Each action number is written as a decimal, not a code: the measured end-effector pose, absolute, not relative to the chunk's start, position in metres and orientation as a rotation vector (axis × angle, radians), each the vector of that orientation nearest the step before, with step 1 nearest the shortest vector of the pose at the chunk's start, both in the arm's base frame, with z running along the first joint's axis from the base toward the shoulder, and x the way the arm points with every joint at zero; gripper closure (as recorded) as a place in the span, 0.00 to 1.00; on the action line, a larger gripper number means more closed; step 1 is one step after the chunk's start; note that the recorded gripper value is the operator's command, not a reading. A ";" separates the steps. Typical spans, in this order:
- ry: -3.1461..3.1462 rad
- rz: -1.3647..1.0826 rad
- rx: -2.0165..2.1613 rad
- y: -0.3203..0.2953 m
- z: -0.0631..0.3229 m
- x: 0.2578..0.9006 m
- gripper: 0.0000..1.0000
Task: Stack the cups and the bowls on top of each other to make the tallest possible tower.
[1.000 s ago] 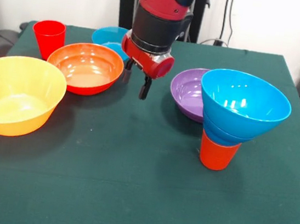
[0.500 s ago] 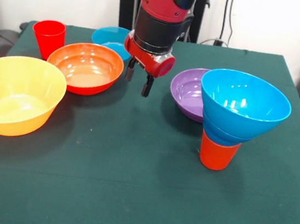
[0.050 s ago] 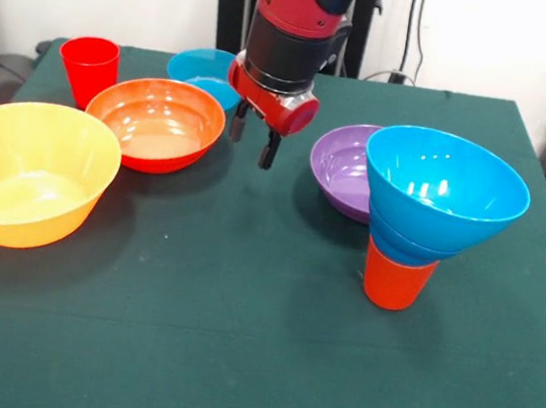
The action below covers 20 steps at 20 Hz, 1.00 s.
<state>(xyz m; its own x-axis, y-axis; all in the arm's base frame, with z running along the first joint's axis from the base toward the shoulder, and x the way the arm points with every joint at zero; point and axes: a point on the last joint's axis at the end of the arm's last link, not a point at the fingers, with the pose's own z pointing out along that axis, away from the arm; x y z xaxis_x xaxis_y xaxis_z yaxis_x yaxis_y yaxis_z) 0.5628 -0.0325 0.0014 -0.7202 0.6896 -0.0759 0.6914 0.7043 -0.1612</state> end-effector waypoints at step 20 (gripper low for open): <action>2.960 -0.358 1.136 -0.066 -0.012 0.516 0.00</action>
<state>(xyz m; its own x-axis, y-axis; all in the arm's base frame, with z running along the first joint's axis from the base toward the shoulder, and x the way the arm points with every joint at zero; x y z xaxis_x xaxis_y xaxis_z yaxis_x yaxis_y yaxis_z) 0.5160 -0.0657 -0.0119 -0.7453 0.6659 -0.0338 0.6548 0.7214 -0.2256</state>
